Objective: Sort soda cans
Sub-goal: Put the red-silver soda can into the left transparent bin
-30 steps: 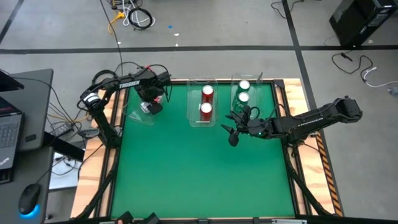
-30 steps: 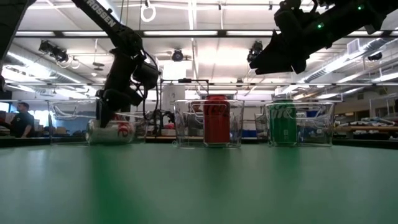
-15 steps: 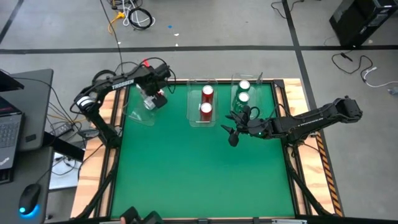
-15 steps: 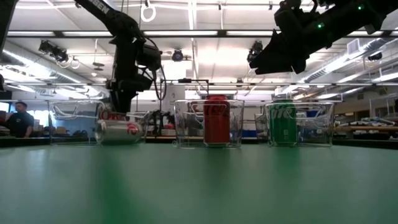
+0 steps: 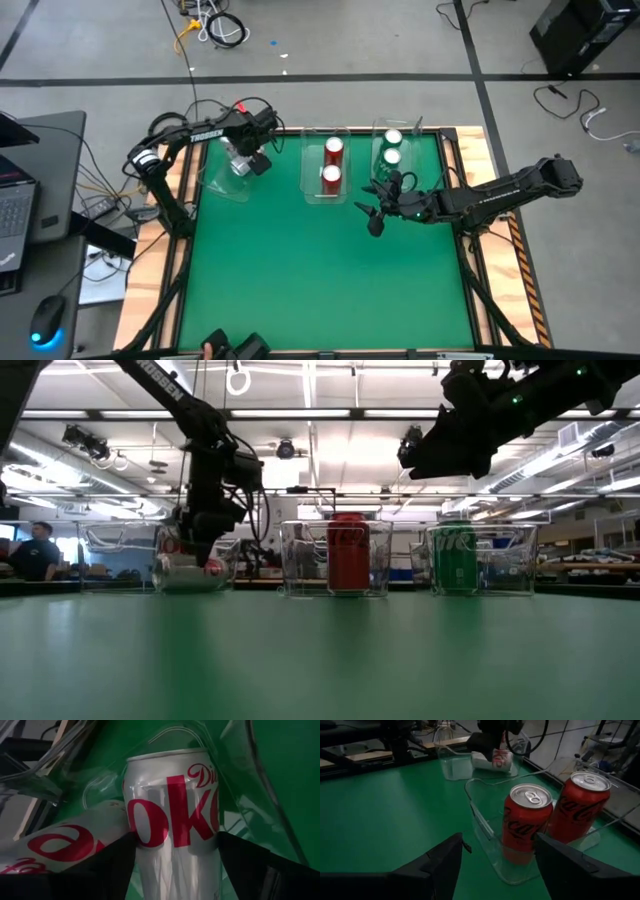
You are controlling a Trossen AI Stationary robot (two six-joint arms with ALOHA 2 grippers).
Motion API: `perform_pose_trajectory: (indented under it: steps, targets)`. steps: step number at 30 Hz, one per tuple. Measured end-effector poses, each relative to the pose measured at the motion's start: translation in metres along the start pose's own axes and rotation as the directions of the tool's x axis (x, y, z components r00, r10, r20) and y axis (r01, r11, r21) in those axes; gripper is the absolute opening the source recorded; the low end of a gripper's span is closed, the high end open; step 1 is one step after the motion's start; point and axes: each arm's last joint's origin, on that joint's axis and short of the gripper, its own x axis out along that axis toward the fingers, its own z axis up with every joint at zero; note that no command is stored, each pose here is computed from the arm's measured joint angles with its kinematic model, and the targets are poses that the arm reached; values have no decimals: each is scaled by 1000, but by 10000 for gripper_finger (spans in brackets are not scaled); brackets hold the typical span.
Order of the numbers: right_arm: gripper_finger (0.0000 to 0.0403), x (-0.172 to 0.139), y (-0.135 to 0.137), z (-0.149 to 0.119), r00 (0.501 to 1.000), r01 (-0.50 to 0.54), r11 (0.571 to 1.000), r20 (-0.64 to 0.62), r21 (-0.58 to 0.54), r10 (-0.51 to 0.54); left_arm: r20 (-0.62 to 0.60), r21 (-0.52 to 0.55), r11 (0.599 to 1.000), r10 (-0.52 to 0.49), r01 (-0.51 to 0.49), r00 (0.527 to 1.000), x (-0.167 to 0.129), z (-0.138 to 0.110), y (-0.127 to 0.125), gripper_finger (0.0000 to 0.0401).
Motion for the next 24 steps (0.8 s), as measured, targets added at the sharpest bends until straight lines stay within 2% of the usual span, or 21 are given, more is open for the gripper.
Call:
perform_pose_trajectory:
  steps: [5,12,17,24]
  targets:
    - [252,0,0,0,1000,-2,1000,-1,0,2,-6,24,1000,12,-12,1000,3,1,-1,293]
    - [252,0,0,0,1000,-2,1000,-1,-2,2,-15,37,999,-27,27,1000,4,1,-2,293]
    - [254,0,0,0,1000,-2,1000,-1,-3,2,-116,90,996,1,9,993,0,-10,-7,292]
    - [253,0,0,0,1000,-3,1000,-1,-3,3,-287,120,992,-14,50,958,-9,-29,-23,269]
